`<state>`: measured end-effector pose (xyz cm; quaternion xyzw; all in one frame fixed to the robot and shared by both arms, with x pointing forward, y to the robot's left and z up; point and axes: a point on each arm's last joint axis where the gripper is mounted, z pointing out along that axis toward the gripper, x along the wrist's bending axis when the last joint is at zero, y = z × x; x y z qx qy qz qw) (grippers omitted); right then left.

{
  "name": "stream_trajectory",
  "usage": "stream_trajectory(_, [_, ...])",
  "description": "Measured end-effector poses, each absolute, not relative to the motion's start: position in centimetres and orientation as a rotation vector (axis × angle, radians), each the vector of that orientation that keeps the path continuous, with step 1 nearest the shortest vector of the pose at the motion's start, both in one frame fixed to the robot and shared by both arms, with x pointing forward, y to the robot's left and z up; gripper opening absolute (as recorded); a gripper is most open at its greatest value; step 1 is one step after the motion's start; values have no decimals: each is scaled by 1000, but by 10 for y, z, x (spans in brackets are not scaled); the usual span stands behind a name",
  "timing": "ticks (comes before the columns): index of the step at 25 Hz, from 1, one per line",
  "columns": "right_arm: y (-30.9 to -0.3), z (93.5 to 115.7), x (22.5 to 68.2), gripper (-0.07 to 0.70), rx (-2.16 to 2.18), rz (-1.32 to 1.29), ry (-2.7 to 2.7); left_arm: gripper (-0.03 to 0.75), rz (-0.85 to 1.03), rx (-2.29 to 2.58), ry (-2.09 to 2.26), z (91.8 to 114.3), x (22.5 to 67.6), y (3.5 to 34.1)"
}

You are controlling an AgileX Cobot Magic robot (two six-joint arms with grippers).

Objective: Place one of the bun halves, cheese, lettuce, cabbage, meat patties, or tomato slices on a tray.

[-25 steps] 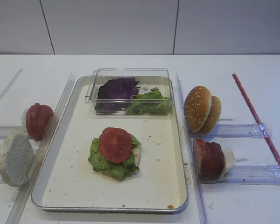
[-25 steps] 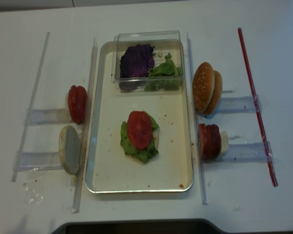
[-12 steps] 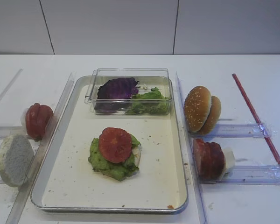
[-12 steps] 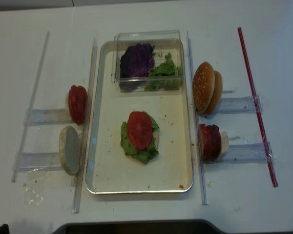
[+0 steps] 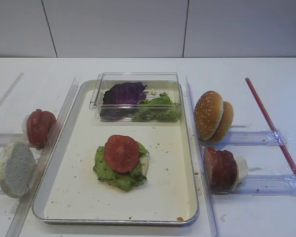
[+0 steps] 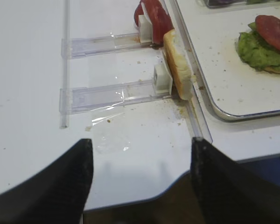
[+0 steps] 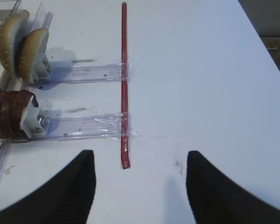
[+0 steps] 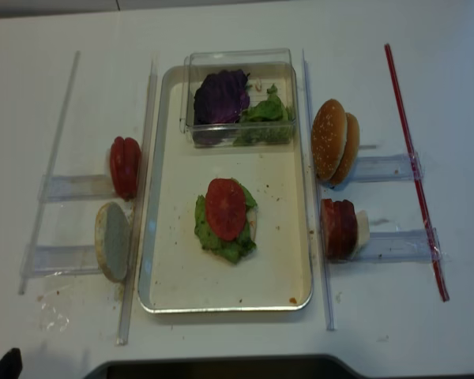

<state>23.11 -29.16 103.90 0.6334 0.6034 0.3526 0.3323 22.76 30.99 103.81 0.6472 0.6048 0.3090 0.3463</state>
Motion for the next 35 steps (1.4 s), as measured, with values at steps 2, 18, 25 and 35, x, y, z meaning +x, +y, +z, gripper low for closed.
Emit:
stream_trajectory(2, [-292,1039,231,445,1655,921,1576,433,803,1682,1567,1037,228,310])
stream_trajectory(18, [-292,1039,231,445,1655,921,1576,433,824,1699,1549,1038,229,310])
stream_trajectory(25, [-292,1039,231,445,1655,921,1576,433,849,1669,1595,1038,228,310])
stream_trajectory(35, [-292,1039,231,445,1655,921,1576,433,903,1593,1698,1038,227,309])
